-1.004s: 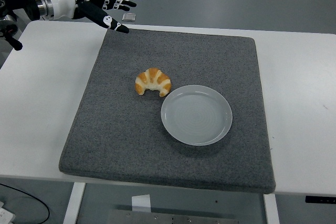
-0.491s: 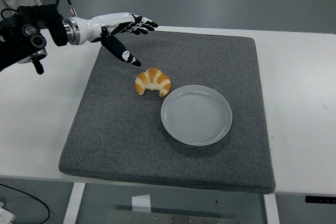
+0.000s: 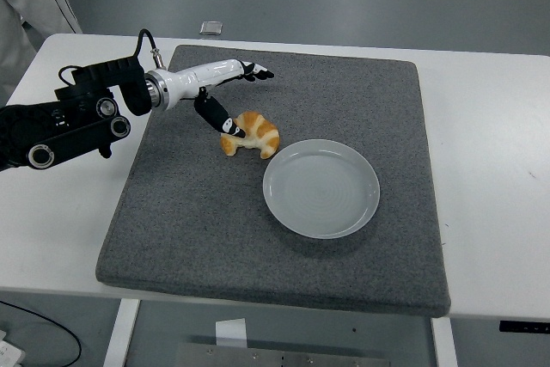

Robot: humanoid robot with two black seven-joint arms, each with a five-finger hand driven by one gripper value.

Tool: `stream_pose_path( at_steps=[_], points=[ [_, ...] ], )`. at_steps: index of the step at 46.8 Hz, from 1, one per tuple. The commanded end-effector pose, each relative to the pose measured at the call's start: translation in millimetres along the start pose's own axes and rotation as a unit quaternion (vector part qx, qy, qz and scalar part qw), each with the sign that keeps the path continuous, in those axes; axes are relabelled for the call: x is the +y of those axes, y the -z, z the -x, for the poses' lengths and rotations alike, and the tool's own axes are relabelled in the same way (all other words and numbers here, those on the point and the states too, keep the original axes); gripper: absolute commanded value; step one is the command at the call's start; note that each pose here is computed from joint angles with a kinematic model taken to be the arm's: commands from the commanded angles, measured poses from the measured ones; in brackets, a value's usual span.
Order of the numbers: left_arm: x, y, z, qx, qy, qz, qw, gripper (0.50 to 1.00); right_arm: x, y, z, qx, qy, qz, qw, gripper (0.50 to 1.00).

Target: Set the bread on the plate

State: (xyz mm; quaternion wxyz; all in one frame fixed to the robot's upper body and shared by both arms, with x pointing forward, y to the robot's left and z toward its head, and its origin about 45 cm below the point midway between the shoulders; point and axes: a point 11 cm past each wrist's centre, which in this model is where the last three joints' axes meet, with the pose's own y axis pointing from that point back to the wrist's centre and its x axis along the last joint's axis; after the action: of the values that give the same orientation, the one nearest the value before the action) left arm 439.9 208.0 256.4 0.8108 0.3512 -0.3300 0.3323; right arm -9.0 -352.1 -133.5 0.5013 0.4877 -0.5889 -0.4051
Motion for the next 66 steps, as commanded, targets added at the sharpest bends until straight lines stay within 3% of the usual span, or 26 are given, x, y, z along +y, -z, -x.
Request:
stream_pose_path(
  at_steps=[1, 17, 66],
  points=[
    [-3, 3, 6, 0.003, 0.002, -0.005, 1.0, 0.992, 0.0, 0.1, -0.1, 0.0, 0.0, 0.0, 1.0, 0.932],
    [-9, 17, 19, -0.016, 0.003, -0.024, 1.0, 0.992, 0.1, -0.8, -0.1, 0.0, 0.0, 0.001, 1.0, 0.932],
    [-20, 16, 46, -0.01, 0.027, -0.025, 0.999, 0.986, 0.0, 0.1, -0.1, 0.0, 0.0, 0.0, 1.0, 0.932]
  ],
)
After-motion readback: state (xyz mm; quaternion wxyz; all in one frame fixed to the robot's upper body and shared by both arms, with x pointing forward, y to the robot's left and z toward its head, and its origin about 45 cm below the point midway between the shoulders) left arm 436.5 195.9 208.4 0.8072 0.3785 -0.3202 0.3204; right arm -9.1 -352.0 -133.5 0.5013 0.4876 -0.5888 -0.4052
